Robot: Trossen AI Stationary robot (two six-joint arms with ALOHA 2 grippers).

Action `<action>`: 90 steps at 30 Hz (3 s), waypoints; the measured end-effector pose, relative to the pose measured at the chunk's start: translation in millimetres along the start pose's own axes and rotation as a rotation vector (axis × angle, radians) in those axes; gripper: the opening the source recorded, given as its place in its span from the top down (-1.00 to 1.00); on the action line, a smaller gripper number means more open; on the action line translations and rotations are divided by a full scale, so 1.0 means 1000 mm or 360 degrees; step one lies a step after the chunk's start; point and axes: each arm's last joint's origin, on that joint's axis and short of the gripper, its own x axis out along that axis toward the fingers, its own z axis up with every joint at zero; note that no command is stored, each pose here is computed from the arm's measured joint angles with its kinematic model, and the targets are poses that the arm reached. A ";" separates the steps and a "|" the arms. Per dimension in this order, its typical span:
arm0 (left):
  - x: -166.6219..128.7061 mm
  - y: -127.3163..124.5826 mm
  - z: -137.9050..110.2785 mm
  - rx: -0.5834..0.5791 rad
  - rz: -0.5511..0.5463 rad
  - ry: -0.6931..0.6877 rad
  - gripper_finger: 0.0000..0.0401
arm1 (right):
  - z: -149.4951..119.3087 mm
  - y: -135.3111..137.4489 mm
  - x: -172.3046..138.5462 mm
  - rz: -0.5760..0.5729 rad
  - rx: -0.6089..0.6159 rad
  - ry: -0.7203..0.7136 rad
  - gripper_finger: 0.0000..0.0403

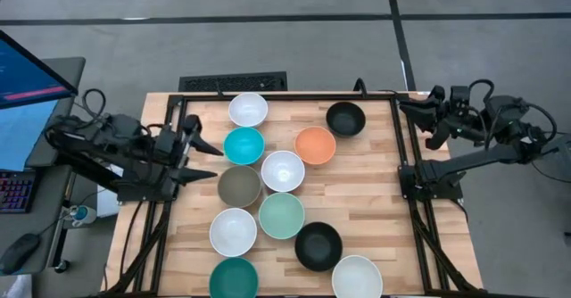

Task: Nest bowls inside each other
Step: Stack the white bowl on the light green bowl

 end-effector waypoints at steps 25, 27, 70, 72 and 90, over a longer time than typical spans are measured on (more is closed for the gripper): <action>0.080 0.002 0.008 -0.0001 0.0545 -0.0477 -0.11 | 0.006 0.000 0.001 -0.0124 -0.0079 -0.0118 0.49; 0.080 0.002 0.008 -0.0079 0.0535 -0.0493 -0.11 | 0.006 0.000 0.001 -0.0125 -0.0081 -0.0116 0.49; -0.016 0.076 0.016 -0.0026 0.1226 0.1246 -0.11 | -0.030 -0.026 0.085 -0.1206 -0.0034 0.1306 0.49; -0.019 0.082 0.007 -0.0067 0.1296 0.1372 -0.10 | -0.036 -0.034 0.096 -0.1277 0.0002 0.1423 0.49; -0.016 0.092 -0.083 -0.0359 0.1197 0.1265 -0.10 | -0.113 -0.039 0.212 -0.0877 0.0228 0.1894 0.49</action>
